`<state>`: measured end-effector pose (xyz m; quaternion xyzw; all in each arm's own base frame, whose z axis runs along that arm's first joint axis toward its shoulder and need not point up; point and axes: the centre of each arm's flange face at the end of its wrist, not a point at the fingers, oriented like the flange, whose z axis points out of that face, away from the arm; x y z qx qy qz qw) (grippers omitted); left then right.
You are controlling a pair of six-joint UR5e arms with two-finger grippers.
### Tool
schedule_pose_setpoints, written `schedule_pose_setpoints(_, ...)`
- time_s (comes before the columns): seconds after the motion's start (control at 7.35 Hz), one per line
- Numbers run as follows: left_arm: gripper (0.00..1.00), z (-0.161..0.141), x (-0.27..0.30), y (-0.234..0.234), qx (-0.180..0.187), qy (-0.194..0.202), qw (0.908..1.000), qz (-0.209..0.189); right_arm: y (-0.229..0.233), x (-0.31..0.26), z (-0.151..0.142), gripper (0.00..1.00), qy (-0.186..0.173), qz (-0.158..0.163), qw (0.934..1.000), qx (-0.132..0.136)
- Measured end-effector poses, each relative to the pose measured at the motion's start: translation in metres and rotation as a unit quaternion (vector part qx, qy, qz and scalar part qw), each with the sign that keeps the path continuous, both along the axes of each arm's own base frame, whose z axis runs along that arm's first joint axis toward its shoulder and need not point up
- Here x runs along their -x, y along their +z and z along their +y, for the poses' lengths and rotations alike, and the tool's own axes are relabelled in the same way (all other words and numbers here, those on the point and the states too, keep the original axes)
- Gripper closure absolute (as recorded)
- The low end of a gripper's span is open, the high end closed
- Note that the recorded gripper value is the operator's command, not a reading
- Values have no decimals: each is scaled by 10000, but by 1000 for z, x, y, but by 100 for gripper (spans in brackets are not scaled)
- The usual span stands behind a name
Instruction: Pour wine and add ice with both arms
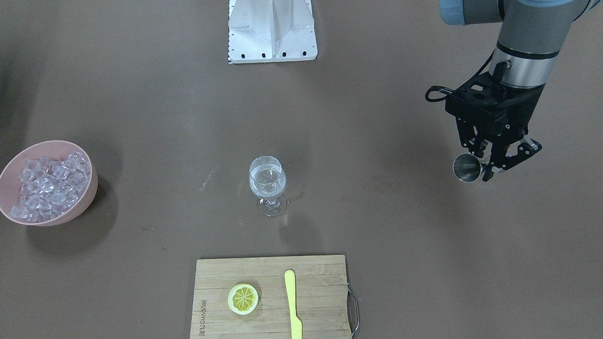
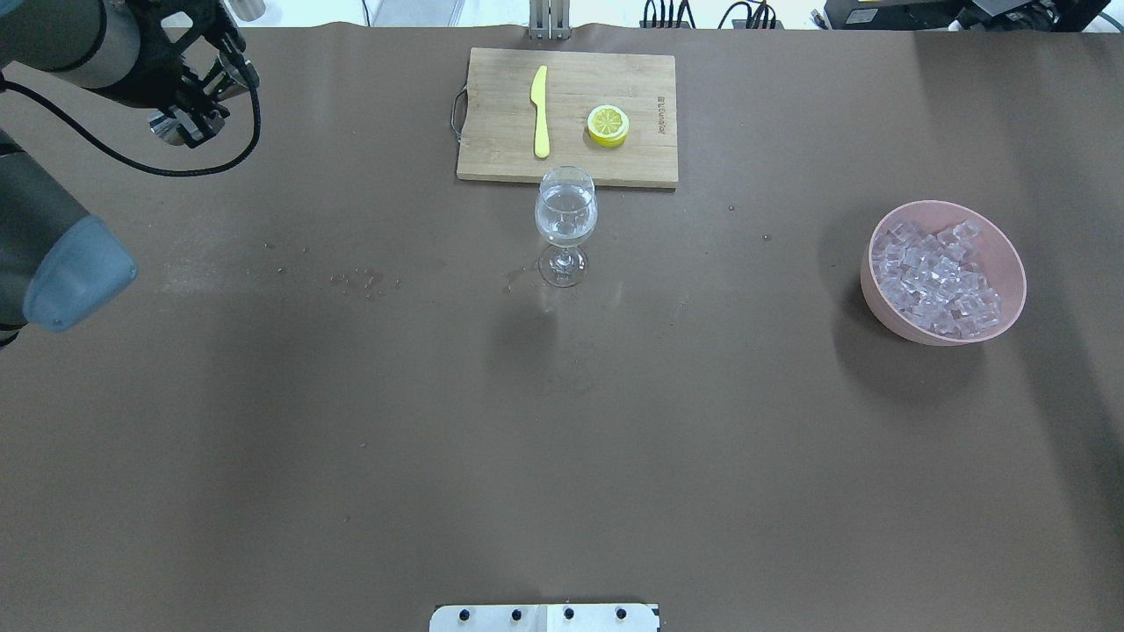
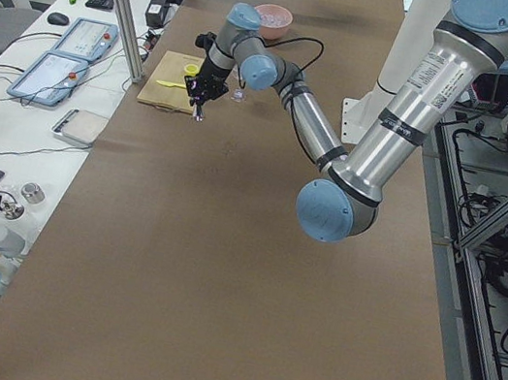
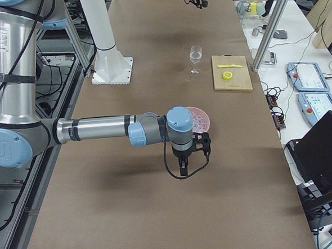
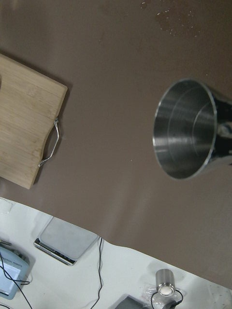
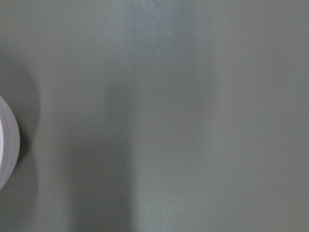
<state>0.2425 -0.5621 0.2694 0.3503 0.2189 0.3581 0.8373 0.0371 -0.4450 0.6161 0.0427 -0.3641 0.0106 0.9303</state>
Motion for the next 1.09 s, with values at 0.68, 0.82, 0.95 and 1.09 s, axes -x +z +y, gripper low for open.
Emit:
schedule_pose_setpoints(0.68, 100, 35, 26, 73, 1302, -1911, 9520, 2004, 0, -1, 0, 0, 8, 1, 10000, -4)
schedule_pose_setpoints(0.82, 100, 46, 35, 89, 1593, -2444, 9226, 2524, 0, -1, 0, 0, 9, -1, 10000, -4)
schedule_pose_setpoints(0.95, 100, 54, 37, 100, 1745, -3013, 8921, 2879, 0, -1, 0, 0, 7, -4, 10000, -7)
schedule_pose_setpoints(1.09, 100, 61, 27, 108, 1769, -3525, 8658, 3080, 0, -1, 0, 0, 5, -6, 10000, -12)
